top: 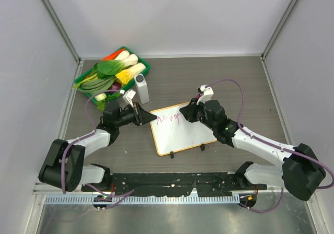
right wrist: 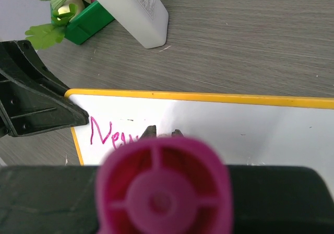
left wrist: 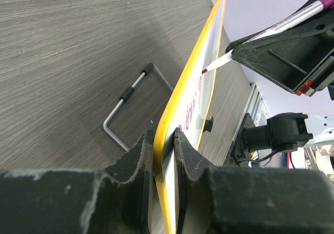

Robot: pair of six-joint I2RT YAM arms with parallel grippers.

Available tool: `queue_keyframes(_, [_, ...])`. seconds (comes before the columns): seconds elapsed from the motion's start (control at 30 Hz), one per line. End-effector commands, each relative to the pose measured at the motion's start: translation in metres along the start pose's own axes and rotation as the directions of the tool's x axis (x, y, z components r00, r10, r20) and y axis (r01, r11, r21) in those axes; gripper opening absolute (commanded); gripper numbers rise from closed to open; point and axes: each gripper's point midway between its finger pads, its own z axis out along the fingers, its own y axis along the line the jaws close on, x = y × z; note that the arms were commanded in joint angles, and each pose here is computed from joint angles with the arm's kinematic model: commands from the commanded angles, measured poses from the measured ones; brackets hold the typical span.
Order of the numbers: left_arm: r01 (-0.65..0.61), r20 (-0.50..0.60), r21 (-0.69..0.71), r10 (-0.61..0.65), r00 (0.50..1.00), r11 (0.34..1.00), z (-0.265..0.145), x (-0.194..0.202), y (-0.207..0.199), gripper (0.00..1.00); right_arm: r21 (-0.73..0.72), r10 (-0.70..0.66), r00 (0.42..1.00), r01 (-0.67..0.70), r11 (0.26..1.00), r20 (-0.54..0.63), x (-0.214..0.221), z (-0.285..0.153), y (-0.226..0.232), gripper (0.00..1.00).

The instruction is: Write a sentence on the whiteboard

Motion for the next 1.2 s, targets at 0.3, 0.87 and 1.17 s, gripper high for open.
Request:
queue_keyframes(0.3, [-0.051, -0.021, -0.054, 0.050, 0.999, 0.997, 0.000, 0.007, 0.013, 0.00, 0.086, -0.021, 1.000, 0.019, 0.996, 0.021, -0.003, -0.006, -0.018, 0.01])
queue_keyframes(0.87, [-0.052, -0.021, -0.052, 0.051, 0.998, 0.997, 0.001, 0.006, 0.012, 0.00, 0.052, -0.018, 0.999, 0.021, 0.998, -0.048, 0.020, -0.011, -0.018, 0.01])
queue_keyframes(1.17, [-0.054, -0.020, -0.053, 0.053, 0.998, 0.997, 0.000, 0.006, 0.012, 0.00, -0.002, 0.026, 0.999, -0.026, 1.000, -0.045, 0.018, -0.004, -0.005, 0.01])
